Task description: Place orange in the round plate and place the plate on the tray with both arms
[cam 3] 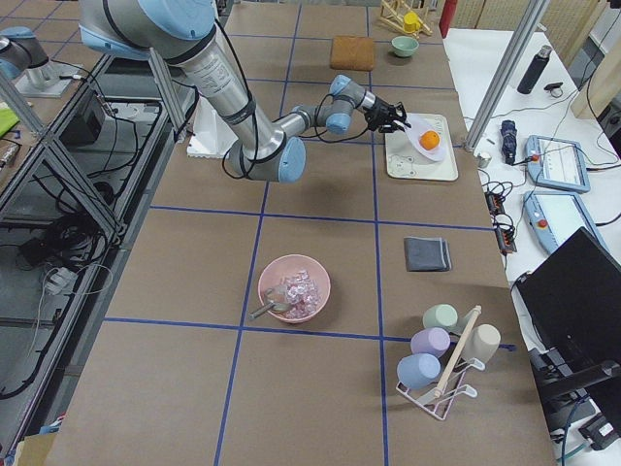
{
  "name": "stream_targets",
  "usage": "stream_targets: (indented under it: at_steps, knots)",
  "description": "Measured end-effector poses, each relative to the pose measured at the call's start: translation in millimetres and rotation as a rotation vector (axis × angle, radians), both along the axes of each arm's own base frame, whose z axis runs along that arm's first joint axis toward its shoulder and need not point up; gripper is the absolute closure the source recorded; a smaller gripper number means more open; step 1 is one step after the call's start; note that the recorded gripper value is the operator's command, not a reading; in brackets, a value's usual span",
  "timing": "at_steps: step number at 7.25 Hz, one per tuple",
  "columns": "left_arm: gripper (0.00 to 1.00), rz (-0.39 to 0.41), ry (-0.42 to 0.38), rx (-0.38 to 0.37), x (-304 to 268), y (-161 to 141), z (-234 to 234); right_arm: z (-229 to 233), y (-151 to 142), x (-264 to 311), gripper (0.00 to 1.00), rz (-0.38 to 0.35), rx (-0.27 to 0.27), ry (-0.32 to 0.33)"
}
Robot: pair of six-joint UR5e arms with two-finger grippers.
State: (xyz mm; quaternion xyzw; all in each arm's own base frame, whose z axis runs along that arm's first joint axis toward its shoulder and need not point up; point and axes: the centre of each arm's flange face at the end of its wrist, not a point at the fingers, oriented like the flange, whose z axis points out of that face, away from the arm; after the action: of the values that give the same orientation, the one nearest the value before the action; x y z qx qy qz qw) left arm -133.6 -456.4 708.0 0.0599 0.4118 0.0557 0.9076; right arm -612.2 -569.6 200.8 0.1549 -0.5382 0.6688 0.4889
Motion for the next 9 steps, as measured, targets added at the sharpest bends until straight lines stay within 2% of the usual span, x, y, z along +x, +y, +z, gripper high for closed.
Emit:
stream_targets:
  at_steps: [1,2,4,5,7,9]
  knots:
    - [0.02,-0.001,-0.002,-0.002,0.0,-0.4,-1.2,-17.7,4.0,6.8,0.0,-0.046,0.035,0.028]
    - [0.02,-0.021,-0.007,-0.019,-0.4,-1.6,-6.7,-33.8,3.8,18.0,0.0,-0.114,0.062,0.085]
    - [0.02,-0.126,-0.008,-0.104,0.9,-0.5,-27.2,-55.1,1.8,53.1,0.0,-0.286,0.067,0.23]
    - [0.02,-0.178,-0.004,-0.144,4.1,3.3,-40.0,-54.7,10.0,75.2,0.0,-0.388,0.085,0.309]
    - [0.02,-0.242,-0.012,-0.191,17.4,19.7,-66.1,-18.3,24.2,142.6,0.0,-0.65,0.15,0.475]
    - [0.02,-0.22,-0.031,-0.18,35.2,29.8,-79.0,59.2,9.5,239.1,0.0,-0.965,0.218,0.734]
